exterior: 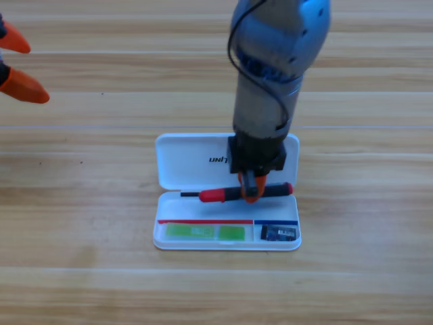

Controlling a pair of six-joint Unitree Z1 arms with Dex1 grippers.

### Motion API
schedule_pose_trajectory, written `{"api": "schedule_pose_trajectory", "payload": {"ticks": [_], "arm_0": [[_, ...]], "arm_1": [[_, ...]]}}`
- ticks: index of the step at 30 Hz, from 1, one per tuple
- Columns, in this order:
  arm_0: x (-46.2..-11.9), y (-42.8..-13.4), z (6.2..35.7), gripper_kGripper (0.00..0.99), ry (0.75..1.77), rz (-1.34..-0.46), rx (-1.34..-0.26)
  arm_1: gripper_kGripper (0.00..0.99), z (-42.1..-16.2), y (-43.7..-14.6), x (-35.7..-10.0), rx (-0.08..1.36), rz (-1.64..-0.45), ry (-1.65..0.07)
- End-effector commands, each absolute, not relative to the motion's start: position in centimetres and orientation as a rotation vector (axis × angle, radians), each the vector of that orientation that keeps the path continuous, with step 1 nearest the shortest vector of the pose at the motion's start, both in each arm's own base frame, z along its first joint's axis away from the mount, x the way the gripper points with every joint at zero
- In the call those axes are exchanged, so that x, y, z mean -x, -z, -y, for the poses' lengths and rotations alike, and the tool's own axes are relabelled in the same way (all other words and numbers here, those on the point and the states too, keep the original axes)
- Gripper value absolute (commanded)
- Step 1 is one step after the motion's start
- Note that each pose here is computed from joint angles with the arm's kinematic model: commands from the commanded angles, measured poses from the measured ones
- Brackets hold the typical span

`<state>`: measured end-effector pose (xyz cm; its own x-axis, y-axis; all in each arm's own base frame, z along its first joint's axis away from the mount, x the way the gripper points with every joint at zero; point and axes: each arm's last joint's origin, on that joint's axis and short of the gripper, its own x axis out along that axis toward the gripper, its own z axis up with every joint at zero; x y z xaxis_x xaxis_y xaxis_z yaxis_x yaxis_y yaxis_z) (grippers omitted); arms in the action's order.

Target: Clean up eraser and pencils

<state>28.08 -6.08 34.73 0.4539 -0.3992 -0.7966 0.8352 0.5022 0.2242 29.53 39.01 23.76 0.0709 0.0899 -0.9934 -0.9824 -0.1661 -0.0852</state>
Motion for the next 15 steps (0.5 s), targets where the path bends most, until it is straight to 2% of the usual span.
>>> {"api": "schedule_pose_trajectory", "payload": {"ticks": [1,13,15], "arm_0": [[-28.3,-32.2,4.1,0.99,0.811,-0.75,-0.604],[-27.9,-30.9,4.1,0.99,0.83,-0.754,-0.604],[-27.8,-30.8,4.1,0.99,0.832,-0.756,-0.604]], "arm_1": [[0.0,-41.1,-19.0,-29.2,1.355,-1.092,-1.329],[0.014,-41.0,-19.5,-29.2,1.344,-1.093,-1.318],[0.325,-41.0,-19.9,-28.9,1.335,-1.092,-1.319]]}}
